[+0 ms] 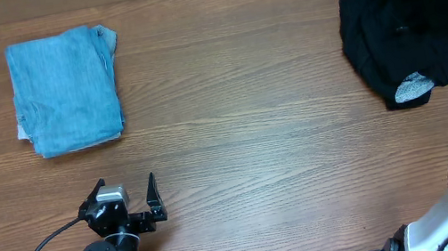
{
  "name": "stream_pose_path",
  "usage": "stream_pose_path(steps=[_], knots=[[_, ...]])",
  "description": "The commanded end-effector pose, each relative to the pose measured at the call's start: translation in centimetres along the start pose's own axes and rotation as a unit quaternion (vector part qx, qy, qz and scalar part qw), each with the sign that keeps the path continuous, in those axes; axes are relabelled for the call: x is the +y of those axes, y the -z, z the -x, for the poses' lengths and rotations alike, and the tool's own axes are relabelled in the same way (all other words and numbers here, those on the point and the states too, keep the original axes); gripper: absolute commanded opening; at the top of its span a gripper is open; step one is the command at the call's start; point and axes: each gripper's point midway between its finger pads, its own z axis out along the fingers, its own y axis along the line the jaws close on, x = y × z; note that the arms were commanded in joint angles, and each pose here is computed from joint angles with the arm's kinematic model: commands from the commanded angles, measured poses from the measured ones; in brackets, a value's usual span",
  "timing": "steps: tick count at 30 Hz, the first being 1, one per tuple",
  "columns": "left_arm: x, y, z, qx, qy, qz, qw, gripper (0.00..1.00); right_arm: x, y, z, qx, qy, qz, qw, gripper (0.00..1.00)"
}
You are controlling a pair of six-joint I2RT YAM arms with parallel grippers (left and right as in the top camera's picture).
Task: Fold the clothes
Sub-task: 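Lift the grey pants with the right gripper and drag them to table center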
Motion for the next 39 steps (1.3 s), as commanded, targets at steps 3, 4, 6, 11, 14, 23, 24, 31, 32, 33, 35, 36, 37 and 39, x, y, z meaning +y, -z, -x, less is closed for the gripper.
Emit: stream_pose_path(steps=[3,4,6,11,14,23,24,31,32,33,35,36,37,39], knots=[[0.4,0.0,0.0,-0.003,0.0,0.01,1.0,1.0,12.6,12.4,6.0,-0.1,0.059,0.143,0.983,0.04],[0.4,0.0,0.0,-0.003,0.0,0.01,1.0,1.0,14.2,14.2,6.1,-0.109,0.067,0.159,0.979,0.04],[0.4,0.0,0.0,-0.003,0.0,0.01,1.0,1.0,17.1,17.1,5.8,-0.114,0.078,0.191,0.972,0.04],[0.4,0.0,0.0,-0.003,0.0,0.01,1.0,1.0,23.0,20.9,3.2,-0.08,0.094,0.295,0.947,0.04],[0.4,0.0,0.0,-0.003,0.0,0.01,1.0,1.0,25.1,21.0,1.3,-0.048,0.093,0.33,0.938,0.04],[0.4,0.0,0.0,-0.003,0.0,0.01,1.0,1.0,30.8,18.3,-2.6,-0.005,0.119,0.374,0.92,0.04],[0.4,0.0,0.0,-0.003,0.0,0.01,1.0,1.0,31.6,17.5,-2.9,-0.008,0.123,0.375,0.919,0.04],[0.4,0.0,0.0,-0.003,0.0,0.01,1.0,1.0,35.6,11.3,-1.4,-0.097,0.118,0.335,0.93,0.04],[0.4,0.0,0.0,-0.003,0.0,0.01,1.0,1.0,35.9,10.9,-1.0,-0.11,0.113,0.328,0.931,0.04],[0.4,0.0,0.0,-0.003,0.0,0.01,1.0,1.0,36.1,10.8,-0.4,-0.127,0.109,0.318,0.933,0.04],[0.4,0.0,0.0,-0.003,0.0,0.01,1.0,1.0,35.9,10.7,0.1,-0.141,0.102,0.296,0.939,0.04],[0.4,0.0,0.0,-0.003,0.0,0.01,1.0,1.0,35.4,10.6,-0.1,-0.135,0.104,0.282,0.944,0.04],[0.4,0.0,0.0,-0.003,0.0,0.01,1.0,1.0,35.0,10.3,-0.7,-0.121,0.106,0.272,0.949,0.04],[0.4,0.0,0.0,-0.003,0.0,0.01,1.0,1.0,33.6,9.3,-4.2,-0.051,0.138,0.247,0.958,0.04]])
